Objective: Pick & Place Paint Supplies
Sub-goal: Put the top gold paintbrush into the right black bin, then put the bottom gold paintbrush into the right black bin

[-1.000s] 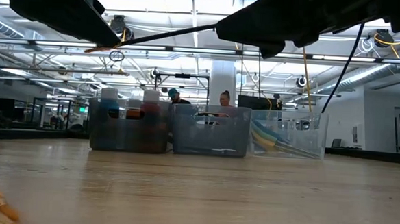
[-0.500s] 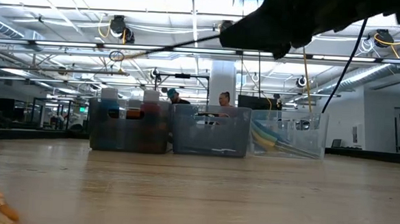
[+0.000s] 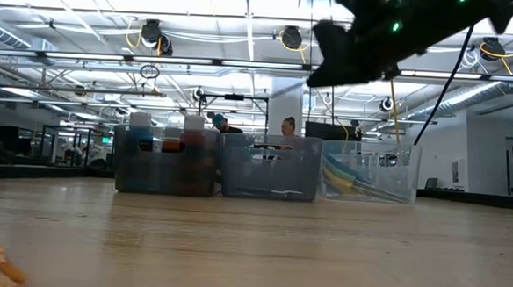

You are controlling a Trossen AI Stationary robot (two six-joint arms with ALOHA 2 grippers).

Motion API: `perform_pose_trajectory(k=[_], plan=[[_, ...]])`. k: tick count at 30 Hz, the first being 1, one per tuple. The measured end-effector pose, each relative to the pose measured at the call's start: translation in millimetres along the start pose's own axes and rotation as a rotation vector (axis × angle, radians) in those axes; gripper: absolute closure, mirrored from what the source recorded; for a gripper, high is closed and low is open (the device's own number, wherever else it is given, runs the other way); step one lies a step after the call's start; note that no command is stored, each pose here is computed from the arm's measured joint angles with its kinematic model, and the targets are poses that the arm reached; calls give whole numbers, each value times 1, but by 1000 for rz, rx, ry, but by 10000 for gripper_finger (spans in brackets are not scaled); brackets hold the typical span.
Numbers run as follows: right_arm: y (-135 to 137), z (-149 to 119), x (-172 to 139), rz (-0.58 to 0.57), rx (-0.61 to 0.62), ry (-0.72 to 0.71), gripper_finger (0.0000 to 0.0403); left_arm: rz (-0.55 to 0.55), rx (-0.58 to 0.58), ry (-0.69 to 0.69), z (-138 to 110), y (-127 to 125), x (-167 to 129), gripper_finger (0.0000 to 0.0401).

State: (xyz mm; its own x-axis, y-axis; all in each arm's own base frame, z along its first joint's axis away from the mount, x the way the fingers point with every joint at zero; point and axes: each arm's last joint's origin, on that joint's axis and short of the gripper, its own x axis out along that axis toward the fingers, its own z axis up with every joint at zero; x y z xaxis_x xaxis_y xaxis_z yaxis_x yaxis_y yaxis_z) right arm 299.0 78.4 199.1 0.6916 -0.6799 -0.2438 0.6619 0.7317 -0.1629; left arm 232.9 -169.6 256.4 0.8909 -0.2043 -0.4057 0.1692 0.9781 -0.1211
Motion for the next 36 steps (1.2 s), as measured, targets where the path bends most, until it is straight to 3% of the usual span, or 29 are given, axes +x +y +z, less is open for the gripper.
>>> perform_pose_trajectory(k=[7, 11, 22, 28, 32, 36], plan=[[-17, -4, 27, 29, 57, 106, 401, 7, 0, -3, 0, 0, 0, 354], [-23, -3, 35, 23, 68, 120, 378, 9, 0, -2, 0, 1, 0, 354], [-25, -2, 44, 196, 98, 180, 221, 9, 1, -2, 0, 1, 0, 354], [-8, 10, 33, 458, 76, 88, 182, 9, -15, 0, 0, 1, 0, 354], [7, 18, 17, 650, 81, 17, 182, -11, -76, 31, -5, -1, 4, 354], [20, 19, -4, 779, 76, -12, 191, -86, -54, 129, -23, -6, 17, 354]])
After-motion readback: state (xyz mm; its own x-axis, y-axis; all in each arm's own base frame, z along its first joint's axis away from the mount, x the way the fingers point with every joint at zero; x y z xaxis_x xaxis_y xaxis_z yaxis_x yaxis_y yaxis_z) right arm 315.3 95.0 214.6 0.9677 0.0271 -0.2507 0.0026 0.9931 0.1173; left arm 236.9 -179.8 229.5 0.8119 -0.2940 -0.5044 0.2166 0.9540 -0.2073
